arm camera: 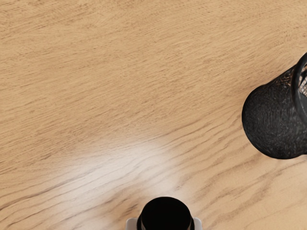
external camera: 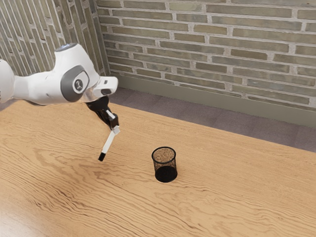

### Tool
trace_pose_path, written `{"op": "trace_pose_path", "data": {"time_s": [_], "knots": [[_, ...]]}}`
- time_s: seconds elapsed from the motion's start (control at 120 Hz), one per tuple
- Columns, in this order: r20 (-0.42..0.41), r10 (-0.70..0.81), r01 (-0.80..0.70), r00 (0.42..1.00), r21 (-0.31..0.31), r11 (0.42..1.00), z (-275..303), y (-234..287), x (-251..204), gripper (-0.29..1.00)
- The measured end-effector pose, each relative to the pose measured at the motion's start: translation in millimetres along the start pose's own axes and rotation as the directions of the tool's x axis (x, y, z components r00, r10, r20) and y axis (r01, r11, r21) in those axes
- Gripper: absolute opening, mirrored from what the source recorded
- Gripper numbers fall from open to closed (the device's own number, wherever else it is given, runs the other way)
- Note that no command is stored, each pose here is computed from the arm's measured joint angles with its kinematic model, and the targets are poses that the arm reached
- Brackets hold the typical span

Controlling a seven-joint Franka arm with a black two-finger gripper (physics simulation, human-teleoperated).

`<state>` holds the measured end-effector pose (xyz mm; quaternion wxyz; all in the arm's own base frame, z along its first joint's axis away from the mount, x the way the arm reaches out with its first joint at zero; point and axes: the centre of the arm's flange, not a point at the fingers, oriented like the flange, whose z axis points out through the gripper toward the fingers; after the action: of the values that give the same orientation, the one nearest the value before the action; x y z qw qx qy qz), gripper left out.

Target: Put the marker into the pen holder.

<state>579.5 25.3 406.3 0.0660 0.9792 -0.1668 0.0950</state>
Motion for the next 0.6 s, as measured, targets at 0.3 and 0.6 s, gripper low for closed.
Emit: {"op": "trace_pose_path", "data": {"time_s": [0.3, 0.6], "knots": [[-0.095, 0.232, -0.234, 0.968, -0.012, 0.972, -48, 116, 75, -0.08], [-0.071, 0.278, -0.282, 0.958, -0.05, 0.958, -16, 144, 100, -0.08]]}}
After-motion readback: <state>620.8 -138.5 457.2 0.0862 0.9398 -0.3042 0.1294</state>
